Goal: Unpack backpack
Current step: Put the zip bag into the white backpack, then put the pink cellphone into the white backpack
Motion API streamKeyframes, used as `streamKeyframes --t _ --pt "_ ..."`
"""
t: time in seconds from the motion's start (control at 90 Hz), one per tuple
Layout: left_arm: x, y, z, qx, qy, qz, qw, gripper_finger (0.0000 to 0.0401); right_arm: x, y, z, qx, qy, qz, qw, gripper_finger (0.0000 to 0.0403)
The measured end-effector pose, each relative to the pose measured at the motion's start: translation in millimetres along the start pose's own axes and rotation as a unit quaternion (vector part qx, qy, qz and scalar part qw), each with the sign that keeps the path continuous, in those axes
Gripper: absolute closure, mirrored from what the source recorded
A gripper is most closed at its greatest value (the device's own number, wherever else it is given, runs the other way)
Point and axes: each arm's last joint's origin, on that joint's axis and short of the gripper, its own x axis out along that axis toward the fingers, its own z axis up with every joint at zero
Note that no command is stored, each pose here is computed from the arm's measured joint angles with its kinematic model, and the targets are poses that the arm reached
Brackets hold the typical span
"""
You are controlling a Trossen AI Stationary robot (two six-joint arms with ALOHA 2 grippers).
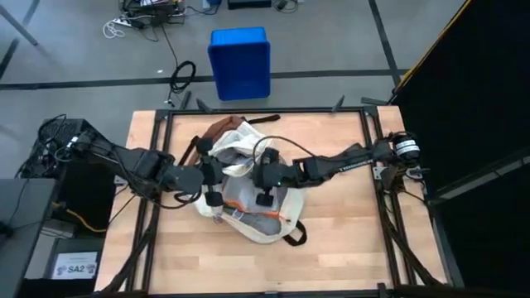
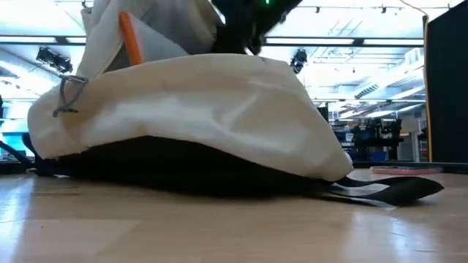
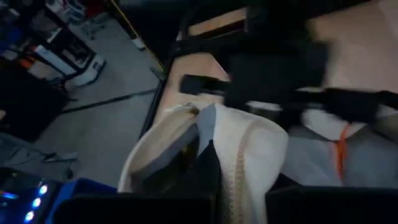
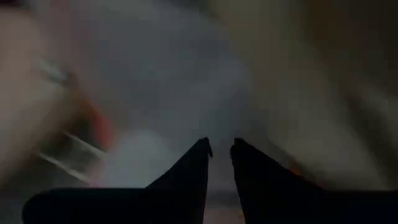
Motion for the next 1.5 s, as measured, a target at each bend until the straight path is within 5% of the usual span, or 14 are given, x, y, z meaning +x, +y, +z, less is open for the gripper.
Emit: streamKeyframes --t 0.156,0.644,0.789,1.078,1.2,1.322,1.5 --pt "-5 6 17 0.004 -0.052 0.008 0.999 0.0401 -4 12 10 -0.005 -0.052 0.038 0.998 0.0366" --pt "-24 20 50 0.006 -0.151 -0.03 0.988 0.0401 11 -33 4 0.047 -0.019 -0.008 0.999 0.037" --pt "-22 17 37 0.012 -0.092 -0.049 0.994 0.0401 -1 -37 -2 0.032 0.034 -0.012 0.999 0.0373" --pt "-16 7 2 -0.005 0.041 -0.051 0.998 0.0401 -101 -34 4 0.057 0.096 -0.073 0.991 0.0393" --pt "1 -9 -19 0.007 0.062 -0.052 0.997 0.0401 -124 -43 -19 0.097 0.205 -0.115 0.967 0.0377" --pt "15 -23 -37 0.01 0.062 -0.06 0.996 0.0401 -123 -49 -53 0.118 0.331 -0.166 0.921 0.0332" --pt "21 -31 -46 -0.003 0.052 -0.071 0.996 0.0401 -103 -64 -110 0.179 0.447 -0.169 0.86 0.0242"
